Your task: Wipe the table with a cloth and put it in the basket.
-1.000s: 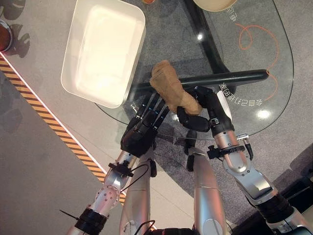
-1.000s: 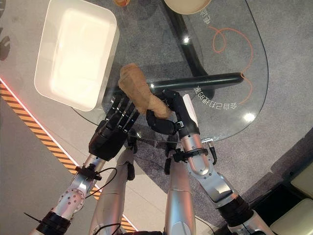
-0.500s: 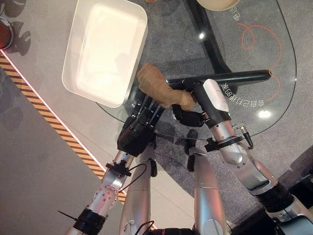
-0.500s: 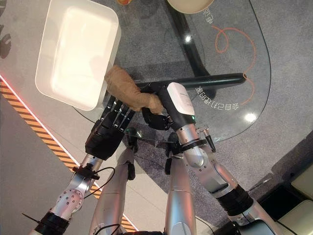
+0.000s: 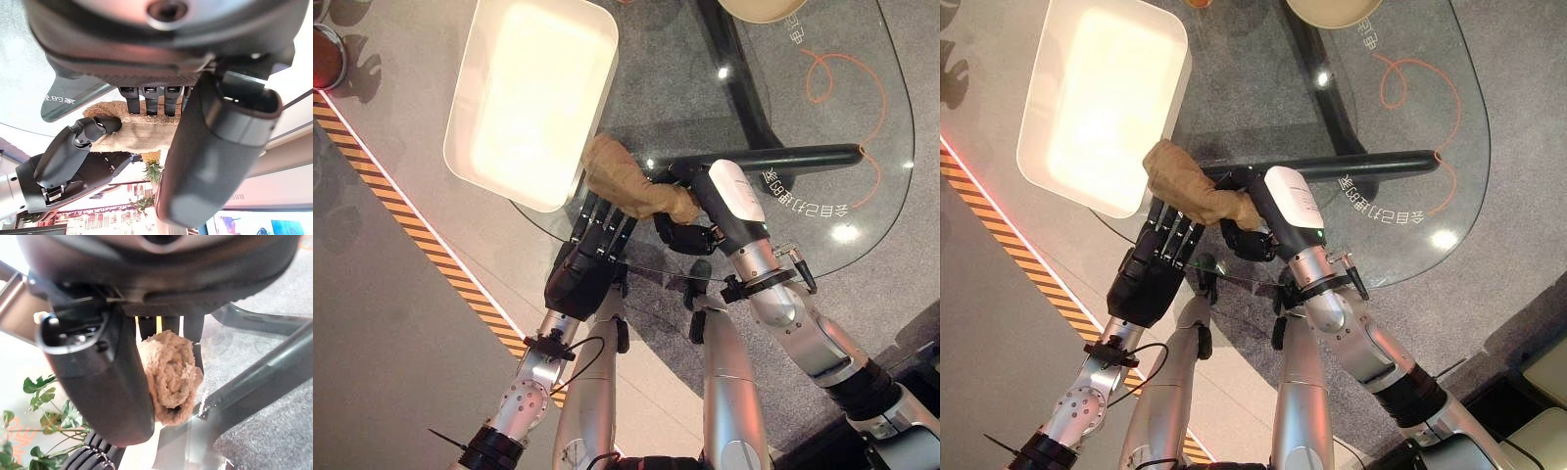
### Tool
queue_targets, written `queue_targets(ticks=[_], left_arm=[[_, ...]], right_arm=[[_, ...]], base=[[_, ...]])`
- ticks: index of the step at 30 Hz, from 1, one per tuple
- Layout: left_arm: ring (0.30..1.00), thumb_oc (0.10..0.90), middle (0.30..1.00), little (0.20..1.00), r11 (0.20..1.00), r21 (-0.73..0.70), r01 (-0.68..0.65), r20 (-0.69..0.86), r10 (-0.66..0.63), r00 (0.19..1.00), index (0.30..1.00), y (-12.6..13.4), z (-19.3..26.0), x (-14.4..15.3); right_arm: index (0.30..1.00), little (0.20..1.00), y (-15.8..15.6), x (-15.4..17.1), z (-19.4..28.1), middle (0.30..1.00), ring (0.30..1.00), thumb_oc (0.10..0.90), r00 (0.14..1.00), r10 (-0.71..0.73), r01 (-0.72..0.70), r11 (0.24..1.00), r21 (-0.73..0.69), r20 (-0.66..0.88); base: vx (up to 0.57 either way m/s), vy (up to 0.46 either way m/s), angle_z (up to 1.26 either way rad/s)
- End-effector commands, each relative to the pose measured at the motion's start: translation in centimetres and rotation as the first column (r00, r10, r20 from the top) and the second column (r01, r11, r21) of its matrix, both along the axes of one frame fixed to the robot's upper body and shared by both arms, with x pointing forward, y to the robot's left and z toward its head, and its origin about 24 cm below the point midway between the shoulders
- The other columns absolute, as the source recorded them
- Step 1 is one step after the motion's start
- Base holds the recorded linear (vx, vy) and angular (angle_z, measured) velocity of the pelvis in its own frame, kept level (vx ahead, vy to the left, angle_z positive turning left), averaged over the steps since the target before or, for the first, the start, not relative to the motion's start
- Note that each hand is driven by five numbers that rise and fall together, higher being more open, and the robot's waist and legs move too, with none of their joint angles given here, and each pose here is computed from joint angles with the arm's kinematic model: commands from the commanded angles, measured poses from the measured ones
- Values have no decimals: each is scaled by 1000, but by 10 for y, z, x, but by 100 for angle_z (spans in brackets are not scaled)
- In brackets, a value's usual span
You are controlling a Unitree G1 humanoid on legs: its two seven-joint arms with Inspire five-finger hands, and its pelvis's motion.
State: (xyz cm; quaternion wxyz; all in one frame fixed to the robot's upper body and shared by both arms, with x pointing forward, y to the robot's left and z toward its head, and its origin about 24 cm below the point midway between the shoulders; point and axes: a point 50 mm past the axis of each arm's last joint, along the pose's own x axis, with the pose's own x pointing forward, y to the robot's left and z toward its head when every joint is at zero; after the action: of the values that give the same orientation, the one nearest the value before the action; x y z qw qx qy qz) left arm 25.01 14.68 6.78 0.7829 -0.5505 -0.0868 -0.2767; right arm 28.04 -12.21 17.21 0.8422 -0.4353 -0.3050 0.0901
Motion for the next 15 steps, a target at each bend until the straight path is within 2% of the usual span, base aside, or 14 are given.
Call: queue_targets(ticks=[1,6,15], left_arm=[[900,800,900,900,990,-113,81,466,-20,884,900,-5,78,-8],[900,800,900,900,988,-149,-39,350,89,932,900,-1,84,5],[900,800,900,900,994,-85,-68,285,89,954,900,-10,92,9]], right_arm=[[300,200,23,-25,17,300,300,100,976,180,-172,982,-79,120],[300,200,30,-24,22,300,300,100,973,191,-177,978,-109,129],[300,200,32,-25,25,300,300,100,966,212,-192,971,-145,145]], base=[[0,0,0],[0,0,0],[0,0,0]])
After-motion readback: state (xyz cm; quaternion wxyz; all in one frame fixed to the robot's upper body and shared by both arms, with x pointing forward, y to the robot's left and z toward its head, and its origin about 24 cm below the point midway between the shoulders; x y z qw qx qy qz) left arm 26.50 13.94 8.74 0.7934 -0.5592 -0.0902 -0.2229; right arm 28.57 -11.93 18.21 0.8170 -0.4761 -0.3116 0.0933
